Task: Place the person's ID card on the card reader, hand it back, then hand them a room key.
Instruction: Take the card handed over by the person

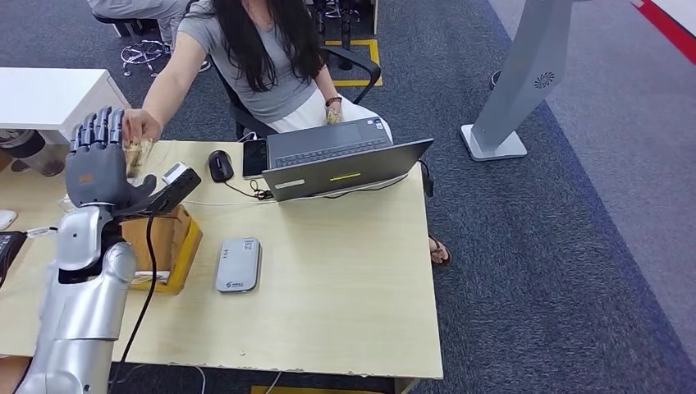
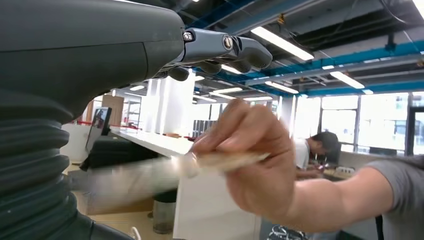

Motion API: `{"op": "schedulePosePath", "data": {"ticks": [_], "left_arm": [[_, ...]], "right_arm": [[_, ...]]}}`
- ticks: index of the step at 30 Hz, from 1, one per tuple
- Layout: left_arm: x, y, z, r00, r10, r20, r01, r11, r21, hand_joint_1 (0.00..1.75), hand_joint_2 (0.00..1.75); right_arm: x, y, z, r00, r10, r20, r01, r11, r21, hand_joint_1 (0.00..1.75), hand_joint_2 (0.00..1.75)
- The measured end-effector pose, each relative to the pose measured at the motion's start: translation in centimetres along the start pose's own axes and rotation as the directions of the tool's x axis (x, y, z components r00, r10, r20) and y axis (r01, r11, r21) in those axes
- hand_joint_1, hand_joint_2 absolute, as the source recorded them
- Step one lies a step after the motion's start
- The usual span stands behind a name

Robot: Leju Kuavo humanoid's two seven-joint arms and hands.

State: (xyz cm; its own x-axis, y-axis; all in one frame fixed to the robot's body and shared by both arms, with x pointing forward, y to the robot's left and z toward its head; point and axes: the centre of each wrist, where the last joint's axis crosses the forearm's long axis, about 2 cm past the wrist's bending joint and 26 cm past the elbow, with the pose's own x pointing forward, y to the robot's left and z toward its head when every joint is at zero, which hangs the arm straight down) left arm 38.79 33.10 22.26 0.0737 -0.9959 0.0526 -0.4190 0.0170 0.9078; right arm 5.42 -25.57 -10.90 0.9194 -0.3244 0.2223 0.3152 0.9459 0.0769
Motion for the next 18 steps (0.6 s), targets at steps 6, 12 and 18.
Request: {"op": "schedulePosePath", "data": {"ticks": [6, 12, 18], "left_arm": [[0.2, -1.4, -1.5, 0.999, -0.046, -0.011, 0.045, 0.994, -0.103, 0.0, 1.75], [-0.5, -2.1, -1.7, 0.998, -0.061, -0.008, 0.059, 0.988, -0.142, 0.0, 1.75], [-0.7, -2.4, -1.7, 0.998, -0.065, -0.008, 0.063, 0.985, -0.158, 0.0, 1.75]], "right_arm": [[0.0, 0.0, 0.0, 1.0, 0.011, -0.012, -0.011, 1.0, -0.001, 0.0, 1.75], [0.0, 0.0, 0.0, 1.0, 0.017, -0.017, -0.017, 1.0, -0.001, 0.0, 1.75], [0.0, 0.0, 0.0, 1.0, 0.019, -0.02, -0.019, 1.0, -0.001, 0.0, 1.75]]}}
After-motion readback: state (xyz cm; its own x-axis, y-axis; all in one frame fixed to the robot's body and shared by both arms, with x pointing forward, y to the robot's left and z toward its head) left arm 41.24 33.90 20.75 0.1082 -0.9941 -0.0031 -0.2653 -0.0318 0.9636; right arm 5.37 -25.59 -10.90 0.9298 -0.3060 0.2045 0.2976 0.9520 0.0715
